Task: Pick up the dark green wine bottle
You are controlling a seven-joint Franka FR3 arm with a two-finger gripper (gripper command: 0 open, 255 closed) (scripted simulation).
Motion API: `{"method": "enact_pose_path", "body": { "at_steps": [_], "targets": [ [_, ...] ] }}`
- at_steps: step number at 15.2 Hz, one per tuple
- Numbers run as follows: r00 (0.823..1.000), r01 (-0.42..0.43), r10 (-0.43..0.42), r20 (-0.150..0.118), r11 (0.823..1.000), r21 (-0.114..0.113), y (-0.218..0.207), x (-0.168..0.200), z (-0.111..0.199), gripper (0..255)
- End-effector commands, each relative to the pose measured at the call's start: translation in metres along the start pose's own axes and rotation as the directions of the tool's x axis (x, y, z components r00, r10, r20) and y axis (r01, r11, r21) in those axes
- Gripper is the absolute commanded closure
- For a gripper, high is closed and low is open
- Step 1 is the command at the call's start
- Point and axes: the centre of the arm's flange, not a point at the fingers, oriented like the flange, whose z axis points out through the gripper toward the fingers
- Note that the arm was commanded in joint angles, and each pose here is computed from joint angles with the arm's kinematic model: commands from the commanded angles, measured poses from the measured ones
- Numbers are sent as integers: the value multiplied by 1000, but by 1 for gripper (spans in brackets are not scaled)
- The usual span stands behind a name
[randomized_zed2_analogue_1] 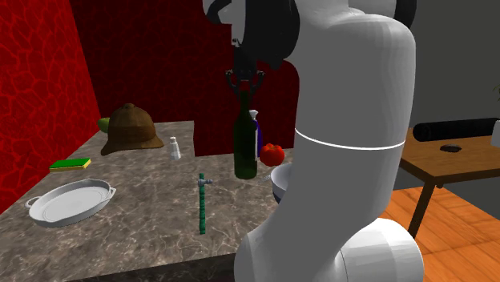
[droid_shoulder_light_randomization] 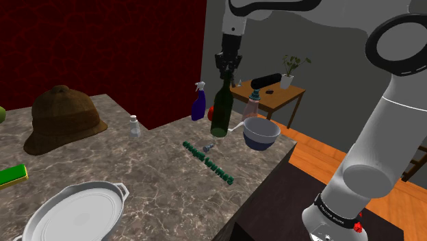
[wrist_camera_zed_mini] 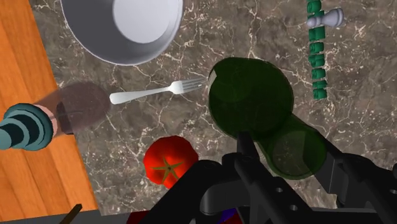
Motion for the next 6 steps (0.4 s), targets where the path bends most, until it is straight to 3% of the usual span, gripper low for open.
{"method": "enact_pose_path", "body": {
  "at_steps": [1, 6],
  "targets": [
    [1000, 0, 0, 0, 1000, 0, 0, 0, -12, 255],
    [1000, 0, 0, 0, 1000, 0, 0, -1, -28, 255]
  ]
}}
